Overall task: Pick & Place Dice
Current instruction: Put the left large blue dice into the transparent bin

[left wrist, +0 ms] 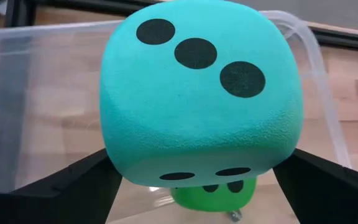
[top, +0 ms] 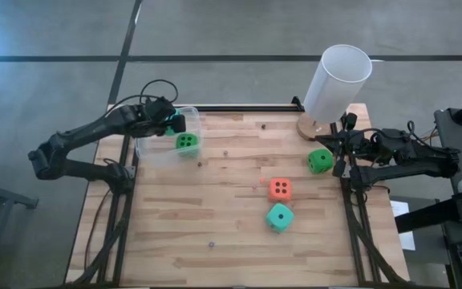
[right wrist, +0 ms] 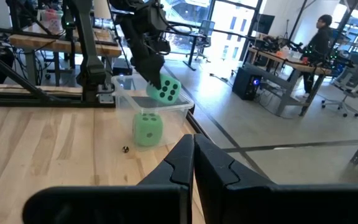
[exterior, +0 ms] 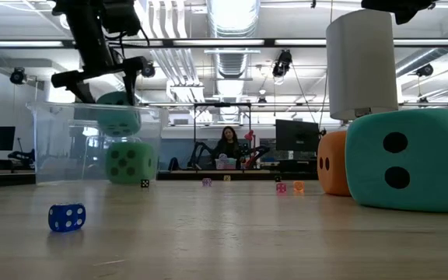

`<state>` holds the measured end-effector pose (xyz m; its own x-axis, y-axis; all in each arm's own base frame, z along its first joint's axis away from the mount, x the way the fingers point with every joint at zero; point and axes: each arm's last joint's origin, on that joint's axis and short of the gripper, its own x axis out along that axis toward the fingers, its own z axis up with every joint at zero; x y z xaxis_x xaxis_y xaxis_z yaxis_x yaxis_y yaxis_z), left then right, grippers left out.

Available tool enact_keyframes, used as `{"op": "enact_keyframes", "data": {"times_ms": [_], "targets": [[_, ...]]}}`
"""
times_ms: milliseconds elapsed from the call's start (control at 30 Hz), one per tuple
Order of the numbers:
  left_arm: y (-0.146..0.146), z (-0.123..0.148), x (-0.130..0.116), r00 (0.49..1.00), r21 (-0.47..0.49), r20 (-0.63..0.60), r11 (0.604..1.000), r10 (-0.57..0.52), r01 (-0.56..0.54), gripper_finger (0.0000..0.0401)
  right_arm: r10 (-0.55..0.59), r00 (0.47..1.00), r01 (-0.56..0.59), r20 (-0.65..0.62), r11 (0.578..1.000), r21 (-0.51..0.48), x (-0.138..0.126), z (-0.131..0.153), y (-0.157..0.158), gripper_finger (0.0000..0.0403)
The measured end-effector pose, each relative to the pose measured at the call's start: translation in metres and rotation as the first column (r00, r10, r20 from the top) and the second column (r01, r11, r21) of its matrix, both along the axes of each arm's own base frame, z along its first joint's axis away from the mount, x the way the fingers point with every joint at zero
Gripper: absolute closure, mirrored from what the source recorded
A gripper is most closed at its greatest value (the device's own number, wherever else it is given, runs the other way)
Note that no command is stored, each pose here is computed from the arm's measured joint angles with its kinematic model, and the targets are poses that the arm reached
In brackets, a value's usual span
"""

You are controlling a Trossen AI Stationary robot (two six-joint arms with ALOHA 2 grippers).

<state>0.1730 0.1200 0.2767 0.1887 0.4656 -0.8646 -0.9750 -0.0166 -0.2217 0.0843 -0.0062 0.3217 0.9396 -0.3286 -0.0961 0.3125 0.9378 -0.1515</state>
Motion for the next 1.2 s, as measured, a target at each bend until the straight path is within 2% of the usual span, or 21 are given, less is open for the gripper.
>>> {"op": "enact_keyframes", "data": {"times_ms": [367, 600, 833, 1100, 1200], "targets": [[-0.003, -0.004, -0.003, 0.998, -0.058, 0.009, 0.997, 0.056, -0.056, 0.0003, -0.001, 1.0, 0.001, 0.0, 1.0, 0.0, 0.0, 0.0, 0.0, 0.0394], [-0.008, -0.008, -0.011, 0.99, -0.108, -0.069, 0.985, 0.126, -0.133, 0.0001, 0.0, 1.0, 0.0, -0.001, 1.0, -0.002, 0.0, 0.0, 0.0, 0.0394], [-0.01, -0.009, -0.016, 0.983, -0.133, -0.114, 0.979, 0.141, -0.156, 0.0001, 0.0, 1.0, 0.0, 0.0, 1.0, 0.0, 0.0, 0.0, 0.0, 0.0394], [-0.013, 0.016, -0.02, 0.981, -0.131, -0.133, 0.978, 0.143, -0.16, 0.0001, 0.0, 1.0, 0.0, 0.0, 1.0, -0.002, 0.0, 0.0, 0.0, 0.0394], [-0.013, 0.017, -0.02, 0.979, -0.125, -0.142, 0.979, 0.146, -0.164, 0.0002, 0.0, 1.0, 0.0, 0.0, 1.0, 0.0, 0.0, 0.0, 0.0, 0.0394]]}}
